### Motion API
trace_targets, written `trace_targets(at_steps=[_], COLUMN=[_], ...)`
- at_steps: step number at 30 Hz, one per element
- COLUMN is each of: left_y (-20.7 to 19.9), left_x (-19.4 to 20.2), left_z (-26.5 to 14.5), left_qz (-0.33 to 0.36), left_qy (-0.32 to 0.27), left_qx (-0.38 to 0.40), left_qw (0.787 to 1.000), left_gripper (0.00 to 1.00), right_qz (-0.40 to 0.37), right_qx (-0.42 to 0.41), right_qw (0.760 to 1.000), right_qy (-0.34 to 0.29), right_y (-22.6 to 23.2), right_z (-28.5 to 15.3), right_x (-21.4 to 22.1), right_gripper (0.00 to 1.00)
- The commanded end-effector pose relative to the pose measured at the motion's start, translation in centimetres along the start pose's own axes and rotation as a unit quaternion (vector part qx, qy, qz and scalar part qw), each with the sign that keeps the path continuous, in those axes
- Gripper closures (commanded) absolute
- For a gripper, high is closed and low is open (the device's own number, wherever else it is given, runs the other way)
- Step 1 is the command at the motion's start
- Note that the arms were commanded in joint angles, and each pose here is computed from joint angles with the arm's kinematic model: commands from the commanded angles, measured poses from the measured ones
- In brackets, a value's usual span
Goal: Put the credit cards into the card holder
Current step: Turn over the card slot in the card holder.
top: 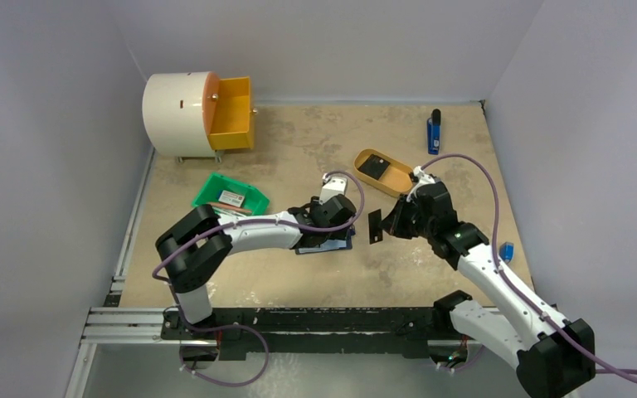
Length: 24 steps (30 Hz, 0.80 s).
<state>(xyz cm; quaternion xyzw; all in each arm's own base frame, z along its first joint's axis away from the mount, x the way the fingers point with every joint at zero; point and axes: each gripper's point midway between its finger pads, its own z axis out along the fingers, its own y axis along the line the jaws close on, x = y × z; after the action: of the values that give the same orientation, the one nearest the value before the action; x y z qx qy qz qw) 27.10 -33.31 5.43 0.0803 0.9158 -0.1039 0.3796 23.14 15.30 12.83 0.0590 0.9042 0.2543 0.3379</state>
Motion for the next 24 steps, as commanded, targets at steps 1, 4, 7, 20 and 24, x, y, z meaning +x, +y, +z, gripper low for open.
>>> trace_targets(at_steps=[1,4,7,20,24], left_y=[-1.0,-1.0,-0.7,1.1,1.4], left_x=[-1.2,-1.0,-0.4,1.1,1.2], left_z=[0.1,0.4,0.8,1.4,1.2], left_qz=[0.018,0.022,0.026,0.033,0.03], left_qy=[-0.011,-0.008,-0.002,0.003,0.001], left_qx=[0.002,0.0,-0.007,-0.038,-0.042], left_qw=[1.0,1.0,1.0,0.999,0.999], left_gripper=[0.46,0.46,0.48,0.71,0.82], right_qz=[-0.003,-0.002,-0.002,-0.013,-0.024], right_qx=[-0.002,-0.005,-0.008,-0.015,-0.035], right_qw=[1.0,1.0,1.0,1.0,0.999], right_qy=[-0.02,-0.017,-0.017,-0.018,-0.022], right_y=[0.4,0.6,0.7,1.0,1.7], right_z=[-0.4,-0.4,-0.4,-0.3,-0.2], right_x=[-1.0,-0.9,-1.0,-1.2,-1.6], right_gripper=[1.0,1.0,1.0,1.0,1.0])
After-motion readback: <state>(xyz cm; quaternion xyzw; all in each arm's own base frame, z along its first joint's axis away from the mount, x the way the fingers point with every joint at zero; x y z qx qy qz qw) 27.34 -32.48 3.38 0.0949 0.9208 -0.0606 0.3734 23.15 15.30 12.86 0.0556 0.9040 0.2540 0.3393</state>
